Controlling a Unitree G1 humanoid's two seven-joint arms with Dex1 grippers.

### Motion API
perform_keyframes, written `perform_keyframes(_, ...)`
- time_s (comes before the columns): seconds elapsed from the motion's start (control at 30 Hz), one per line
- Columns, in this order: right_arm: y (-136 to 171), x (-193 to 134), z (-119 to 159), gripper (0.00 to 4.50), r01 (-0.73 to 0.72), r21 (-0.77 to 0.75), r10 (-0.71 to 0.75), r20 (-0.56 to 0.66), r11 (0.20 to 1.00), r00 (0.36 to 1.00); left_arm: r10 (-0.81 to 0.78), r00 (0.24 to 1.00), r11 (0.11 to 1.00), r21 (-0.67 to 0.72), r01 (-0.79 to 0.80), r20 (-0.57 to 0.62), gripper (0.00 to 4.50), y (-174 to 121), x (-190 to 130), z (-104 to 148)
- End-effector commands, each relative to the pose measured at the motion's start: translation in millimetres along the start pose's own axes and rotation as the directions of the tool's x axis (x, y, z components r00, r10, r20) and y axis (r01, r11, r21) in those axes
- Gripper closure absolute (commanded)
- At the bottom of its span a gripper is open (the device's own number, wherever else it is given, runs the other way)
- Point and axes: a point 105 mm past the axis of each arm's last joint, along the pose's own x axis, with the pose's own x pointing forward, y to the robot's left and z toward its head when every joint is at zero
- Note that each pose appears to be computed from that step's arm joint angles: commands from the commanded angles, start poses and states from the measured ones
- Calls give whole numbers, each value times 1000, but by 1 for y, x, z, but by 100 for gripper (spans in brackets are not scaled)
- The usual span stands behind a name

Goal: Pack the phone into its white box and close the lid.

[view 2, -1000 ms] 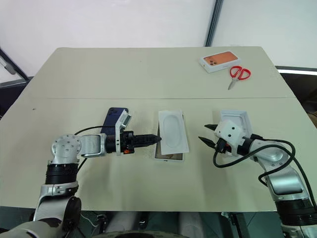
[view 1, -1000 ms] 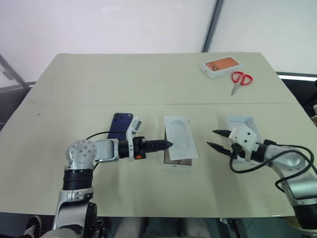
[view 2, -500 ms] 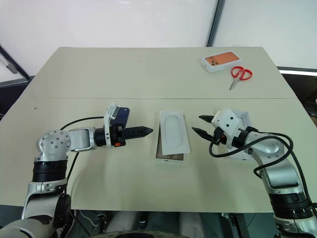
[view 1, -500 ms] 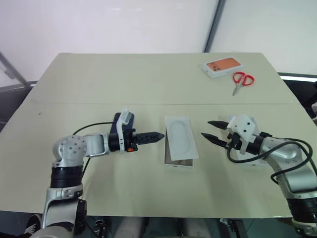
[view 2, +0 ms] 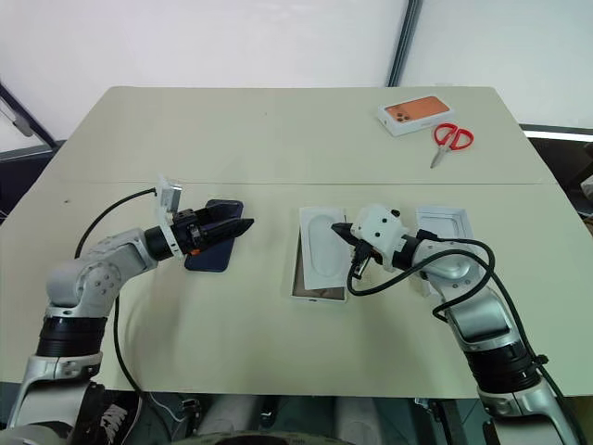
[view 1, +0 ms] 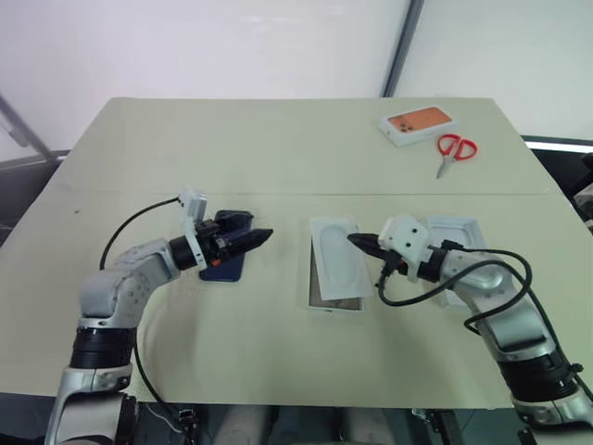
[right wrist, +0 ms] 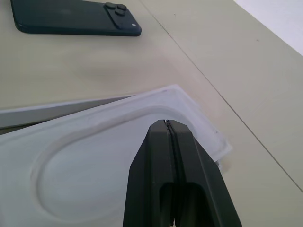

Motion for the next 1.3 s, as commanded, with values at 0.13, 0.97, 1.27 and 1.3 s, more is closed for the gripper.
perform_keyframes(0.13, 26, 7, -8, 448, -107, -146, 95, -87, 983, 992, -44, 999, 996, 81, 43, 4, 0, -8, -2, -2)
perform_keyframes(0.97, 61, 31, 13, 448, -244, -108, 235, -91, 964, 968, 2, 1000, 994, 110, -4, 26, 0, -3, 2, -2)
perform_keyframes(1.27, 53, 40, 30, 448, -215, -63, 213, -35, 975, 976, 8, 1000, 993, 115, -11, 26, 0, -3, 4, -3)
perform_keyframes(1.3, 52, 41, 30, 448, -210, -57, 208, -35, 976, 977, 7, 1000, 993, 114, -10, 26, 0, -3, 4, -3)
